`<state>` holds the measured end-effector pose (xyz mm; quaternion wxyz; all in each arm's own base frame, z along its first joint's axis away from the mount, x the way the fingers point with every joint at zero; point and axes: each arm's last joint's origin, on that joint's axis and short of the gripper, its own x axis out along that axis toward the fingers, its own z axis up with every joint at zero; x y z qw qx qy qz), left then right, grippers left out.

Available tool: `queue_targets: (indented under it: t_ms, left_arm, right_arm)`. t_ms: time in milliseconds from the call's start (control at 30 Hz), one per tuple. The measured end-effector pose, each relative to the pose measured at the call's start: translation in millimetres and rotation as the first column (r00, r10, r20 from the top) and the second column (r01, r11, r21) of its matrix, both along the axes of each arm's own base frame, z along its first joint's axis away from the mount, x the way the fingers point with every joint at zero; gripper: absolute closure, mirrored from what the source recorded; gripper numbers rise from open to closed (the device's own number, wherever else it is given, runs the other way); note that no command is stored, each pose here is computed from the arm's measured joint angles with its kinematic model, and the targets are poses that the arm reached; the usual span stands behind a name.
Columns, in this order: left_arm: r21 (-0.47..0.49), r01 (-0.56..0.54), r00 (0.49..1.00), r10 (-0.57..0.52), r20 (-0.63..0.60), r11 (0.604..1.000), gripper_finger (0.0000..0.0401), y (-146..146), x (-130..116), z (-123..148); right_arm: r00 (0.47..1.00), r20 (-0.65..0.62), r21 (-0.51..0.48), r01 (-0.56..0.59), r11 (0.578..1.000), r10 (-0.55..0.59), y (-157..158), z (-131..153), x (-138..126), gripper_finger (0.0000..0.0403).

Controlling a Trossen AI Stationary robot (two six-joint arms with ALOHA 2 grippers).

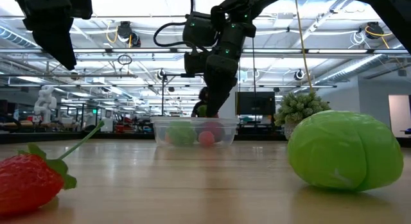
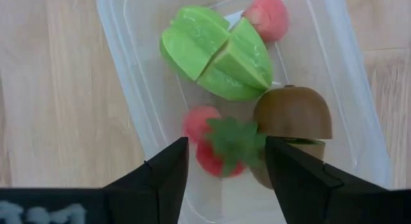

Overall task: Pick and placing Produce into tupperware
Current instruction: Put the green cabbage into the transparent container

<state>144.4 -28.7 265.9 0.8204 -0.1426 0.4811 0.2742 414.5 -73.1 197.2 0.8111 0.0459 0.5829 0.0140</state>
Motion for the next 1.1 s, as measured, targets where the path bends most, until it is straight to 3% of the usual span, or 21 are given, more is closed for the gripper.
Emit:
queue_targets:
  t_ms: [367, 467, 667, 867, 1100]
  left_arm:
    - [0.003, 0.006, 1.0, -0.006, -0.002, 1.0, 0.0174, 0, 0, 0]
    - [0.003, 0.006, 1.0, -0.006, -0.002, 1.0, 0.0173, 0, 0, 0]
    - [0.003, 0.006, 1.0, -0.006, -0.001, 1.0, 0.0173, 0, 0, 0]
    - [-0.002, 0.002, 1.0, -0.002, 0.013, 1.0, 0.0173, 0, 1, 0]
    - [-0.047, 0.08, 0.994, -0.077, 0.073, 0.996, 0.0174, -12, 16, -1]
  right_arm:
    - [1.0, 0.003, 0.001, -0.009, 1.0, 0.009, 2, 2, 0, 0.0208]
    - [0.999, 0.026, 0.05, -0.034, 0.998, 0.032, 11, 7, 1, 0.0208]
    - [0.989, 0.084, 0.182, -0.137, 0.974, 0.123, 61, 16, 5, 0.0208]
    - [0.96, 0.096, 0.186, -0.279, 0.942, 0.265, 131, 19, 2, 0.0209]
    - [0.953, -0.043, 0.087, -0.295, 0.952, 0.299, 197, 15, -23, 0.0209]
